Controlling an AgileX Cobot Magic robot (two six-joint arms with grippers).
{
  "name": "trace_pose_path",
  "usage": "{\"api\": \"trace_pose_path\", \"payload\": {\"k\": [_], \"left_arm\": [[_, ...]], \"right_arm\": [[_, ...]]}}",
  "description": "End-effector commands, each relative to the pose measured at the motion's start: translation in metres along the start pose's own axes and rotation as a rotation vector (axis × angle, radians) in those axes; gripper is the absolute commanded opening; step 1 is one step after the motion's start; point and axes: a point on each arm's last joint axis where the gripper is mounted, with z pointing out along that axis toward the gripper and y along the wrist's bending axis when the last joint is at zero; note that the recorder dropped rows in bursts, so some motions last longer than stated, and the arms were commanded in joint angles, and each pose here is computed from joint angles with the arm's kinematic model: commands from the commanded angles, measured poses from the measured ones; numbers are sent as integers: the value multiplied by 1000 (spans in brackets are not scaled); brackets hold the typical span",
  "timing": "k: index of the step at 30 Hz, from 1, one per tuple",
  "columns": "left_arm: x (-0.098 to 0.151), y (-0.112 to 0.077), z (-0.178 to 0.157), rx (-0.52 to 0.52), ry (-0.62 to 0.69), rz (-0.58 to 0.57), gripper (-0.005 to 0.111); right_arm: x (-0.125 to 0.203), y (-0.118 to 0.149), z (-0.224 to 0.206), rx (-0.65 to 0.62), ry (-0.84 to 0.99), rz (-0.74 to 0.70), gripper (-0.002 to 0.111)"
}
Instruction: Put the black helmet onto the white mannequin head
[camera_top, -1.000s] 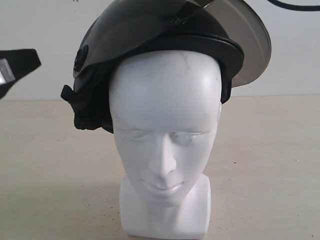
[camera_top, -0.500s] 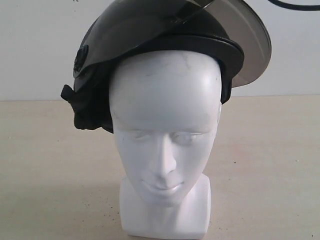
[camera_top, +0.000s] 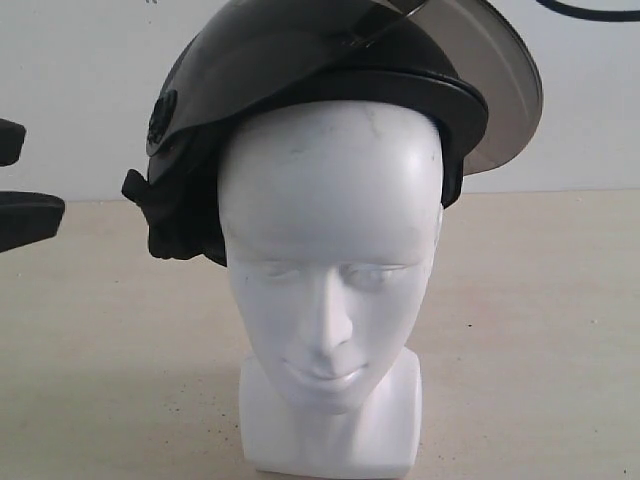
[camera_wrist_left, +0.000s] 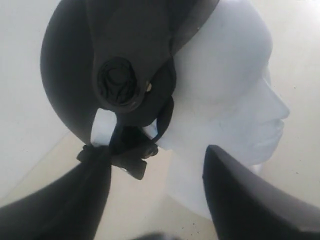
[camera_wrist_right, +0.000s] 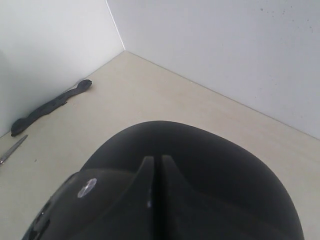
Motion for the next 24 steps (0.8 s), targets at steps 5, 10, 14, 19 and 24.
{"api": "trace_pose_path", "payload": {"k": [5, 10, 14, 19, 24], "left_arm": [[6, 5, 30, 56, 28, -37, 62], [8, 5, 42, 105, 38, -33, 62], [10, 6, 48, 112, 53, -39, 62], [16, 7, 60, 134, 90, -46, 60], [15, 10, 64, 121, 72, -51, 59]], "right_arm": [[17, -4, 8, -2, 155, -25, 0], [17, -4, 8, 0, 156, -20, 0], [17, -4, 8, 1, 156, -22, 0], [17, -4, 8, 1, 156, -22, 0], [17, -4, 8, 1, 156, -22, 0]]}}
